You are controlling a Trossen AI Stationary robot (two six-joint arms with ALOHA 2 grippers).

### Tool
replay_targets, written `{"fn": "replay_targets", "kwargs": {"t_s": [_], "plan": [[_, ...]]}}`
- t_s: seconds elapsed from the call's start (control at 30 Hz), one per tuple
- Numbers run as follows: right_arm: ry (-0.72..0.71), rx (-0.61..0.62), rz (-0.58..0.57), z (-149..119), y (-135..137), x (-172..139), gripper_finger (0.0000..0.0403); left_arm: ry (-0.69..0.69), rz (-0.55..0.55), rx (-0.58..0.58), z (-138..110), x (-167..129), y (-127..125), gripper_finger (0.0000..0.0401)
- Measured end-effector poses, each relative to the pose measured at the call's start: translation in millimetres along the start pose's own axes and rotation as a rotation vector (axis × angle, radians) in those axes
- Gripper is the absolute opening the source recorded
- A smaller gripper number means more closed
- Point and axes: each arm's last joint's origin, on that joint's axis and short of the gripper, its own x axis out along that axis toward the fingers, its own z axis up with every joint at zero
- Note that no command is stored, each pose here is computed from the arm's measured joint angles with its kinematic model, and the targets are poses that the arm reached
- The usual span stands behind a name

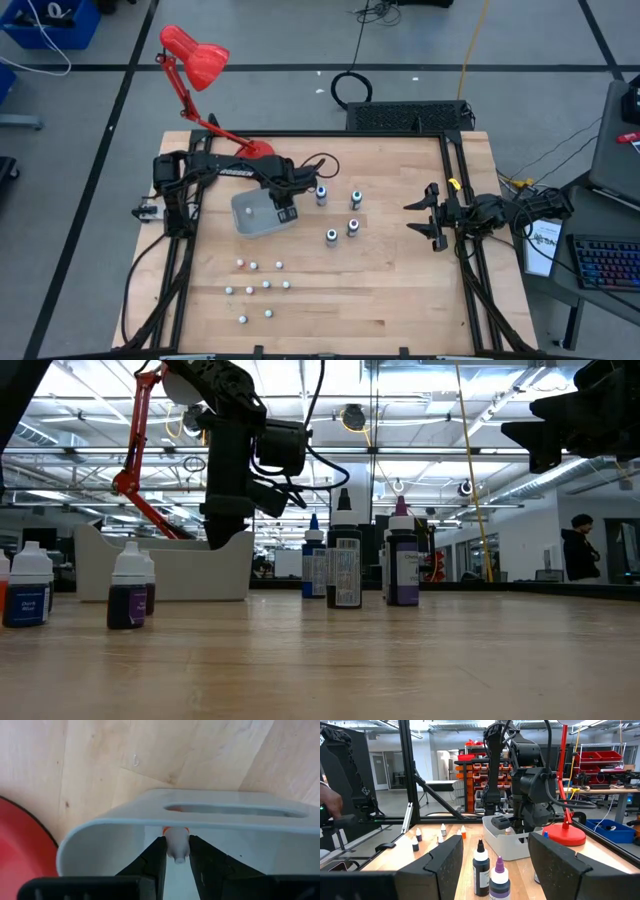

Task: Pick & Place food coloring
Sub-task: Put the top small orange coloring bottle into the gray container

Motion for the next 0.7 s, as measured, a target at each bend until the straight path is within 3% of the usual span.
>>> {"fn": "replay_targets", "kwargs": {"t_s": [0.57,0.7], "plan": [[0.0,0.0,0.0,0.0,0.0,0.0,0.0212,0.01,-0.024,0.015,-4.6,8.6,-1.0,0.0086],[0.0,0.0,0.0,0.1,0.0,0.0,0.0212,0.01,-0.017,0.016,-4.6,8.6,-0.7,0.0104]]}}
